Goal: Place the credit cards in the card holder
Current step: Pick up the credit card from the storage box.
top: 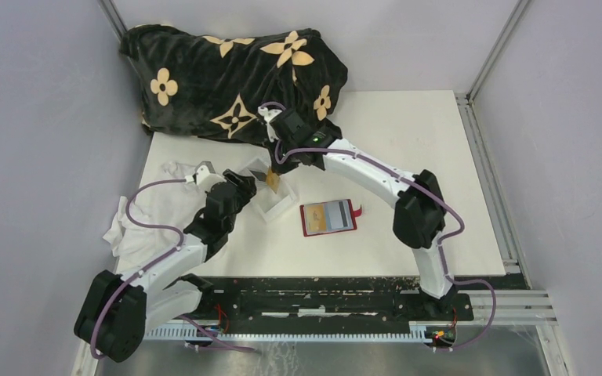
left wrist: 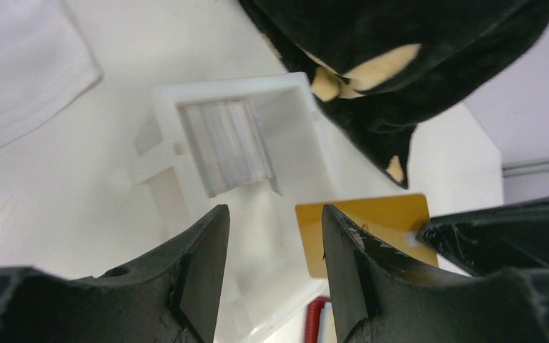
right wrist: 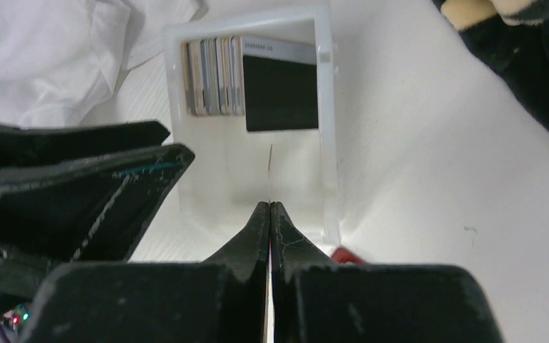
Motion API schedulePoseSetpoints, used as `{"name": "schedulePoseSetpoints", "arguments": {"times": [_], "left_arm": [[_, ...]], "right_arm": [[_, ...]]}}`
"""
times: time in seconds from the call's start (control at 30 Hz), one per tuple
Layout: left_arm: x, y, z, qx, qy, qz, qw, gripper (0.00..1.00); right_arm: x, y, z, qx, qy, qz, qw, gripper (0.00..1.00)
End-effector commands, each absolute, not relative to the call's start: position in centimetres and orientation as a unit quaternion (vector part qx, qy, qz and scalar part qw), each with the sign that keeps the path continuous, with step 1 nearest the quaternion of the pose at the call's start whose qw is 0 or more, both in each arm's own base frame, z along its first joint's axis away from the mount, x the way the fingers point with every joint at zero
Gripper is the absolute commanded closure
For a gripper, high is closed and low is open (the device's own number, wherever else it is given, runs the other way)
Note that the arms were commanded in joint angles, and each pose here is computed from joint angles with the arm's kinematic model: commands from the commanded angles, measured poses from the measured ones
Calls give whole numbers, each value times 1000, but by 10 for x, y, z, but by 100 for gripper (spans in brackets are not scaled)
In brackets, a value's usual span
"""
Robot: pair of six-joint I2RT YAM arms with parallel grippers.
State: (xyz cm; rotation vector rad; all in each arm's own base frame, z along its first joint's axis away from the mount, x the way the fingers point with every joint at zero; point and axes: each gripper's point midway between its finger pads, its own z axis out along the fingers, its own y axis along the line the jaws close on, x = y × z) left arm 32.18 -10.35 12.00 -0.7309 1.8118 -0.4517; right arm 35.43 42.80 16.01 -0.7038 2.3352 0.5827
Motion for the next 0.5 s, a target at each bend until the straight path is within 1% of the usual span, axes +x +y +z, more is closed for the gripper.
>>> {"name": "schedulePoseSetpoints", "arguments": {"times": [0.0,0.2,0.33,0.47], "left_arm": [[330,-125,172,-259,729,-262,577,42],[318,-157,188,-194,721,-347,568,41],[305,-181,194,-138,714,-402,556,41],[287,-205,199,-72,703,-458,540,45]], "right_arm": [[334,417,221,-268,852,265,363,99],[288,380,228,-264,847,293,355,99],[256,356,223,-263,849,312,336,99],[228,338,221,-252,846,340,324,99]]}}
